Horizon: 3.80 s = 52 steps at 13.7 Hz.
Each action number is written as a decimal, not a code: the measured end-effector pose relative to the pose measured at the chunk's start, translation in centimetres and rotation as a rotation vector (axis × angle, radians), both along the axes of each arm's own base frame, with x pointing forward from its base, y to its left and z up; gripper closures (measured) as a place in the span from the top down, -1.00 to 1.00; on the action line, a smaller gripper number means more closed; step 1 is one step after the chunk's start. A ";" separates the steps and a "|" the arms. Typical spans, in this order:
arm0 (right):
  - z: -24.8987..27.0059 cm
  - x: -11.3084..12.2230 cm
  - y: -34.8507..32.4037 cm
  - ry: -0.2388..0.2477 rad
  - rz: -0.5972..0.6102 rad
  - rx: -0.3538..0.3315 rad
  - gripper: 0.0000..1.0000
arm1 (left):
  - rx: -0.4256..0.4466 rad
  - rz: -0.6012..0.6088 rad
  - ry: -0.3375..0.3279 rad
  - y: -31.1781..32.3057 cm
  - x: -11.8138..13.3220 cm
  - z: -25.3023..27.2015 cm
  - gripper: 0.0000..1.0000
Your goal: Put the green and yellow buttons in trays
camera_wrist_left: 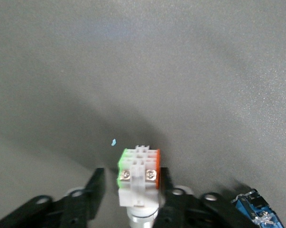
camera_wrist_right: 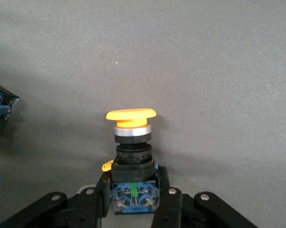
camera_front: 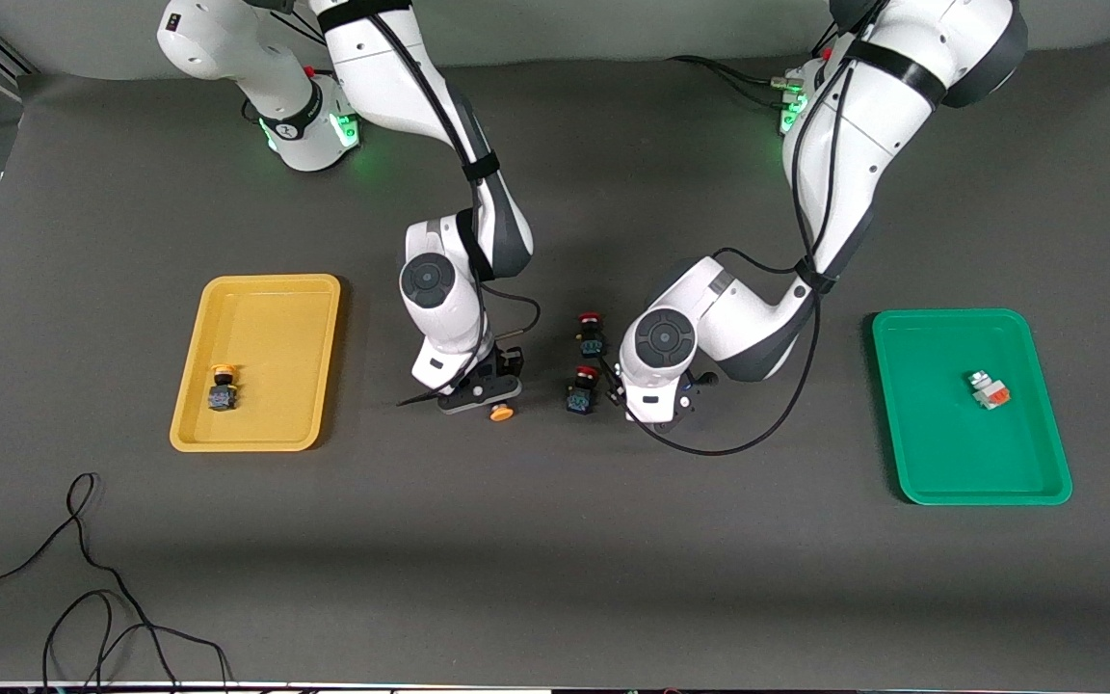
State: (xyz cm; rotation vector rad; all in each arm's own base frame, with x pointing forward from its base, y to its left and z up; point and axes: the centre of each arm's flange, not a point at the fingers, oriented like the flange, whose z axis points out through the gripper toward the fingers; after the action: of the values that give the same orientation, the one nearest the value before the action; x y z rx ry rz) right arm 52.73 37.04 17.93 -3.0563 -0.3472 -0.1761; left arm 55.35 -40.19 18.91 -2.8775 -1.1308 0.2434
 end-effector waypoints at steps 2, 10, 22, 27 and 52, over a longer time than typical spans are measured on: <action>1.5 0.6 -0.5 0.018 -0.012 0.012 -0.19 | 0.000 0.002 -0.006 0.1 0.2 0.1 -0.33; 17.8 5.6 -8.7 0.240 -0.072 0.029 -0.19 | 0.132 -0.088 0.103 4.0 3.2 6.5 -0.33; 14.5 3.7 -34.7 0.299 -0.215 -0.022 -0.19 | 0.039 -0.549 0.308 30.2 7.7 22.9 -0.33; 6.8 1.6 -36.0 0.294 -0.206 0.000 -0.19 | 0.071 -0.688 0.341 39.8 8.7 22.0 -0.33; 31.2 7.0 -33.6 0.304 -0.074 -0.039 1.00 | 0.074 -0.759 0.134 47.7 6.6 1.6 0.38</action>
State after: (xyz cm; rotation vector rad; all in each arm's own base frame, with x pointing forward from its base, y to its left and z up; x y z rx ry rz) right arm 59.77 3.45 49.16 -3.0682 -0.2198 0.2923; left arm 61.93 7.51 20.54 -2.9120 0.0123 0.3323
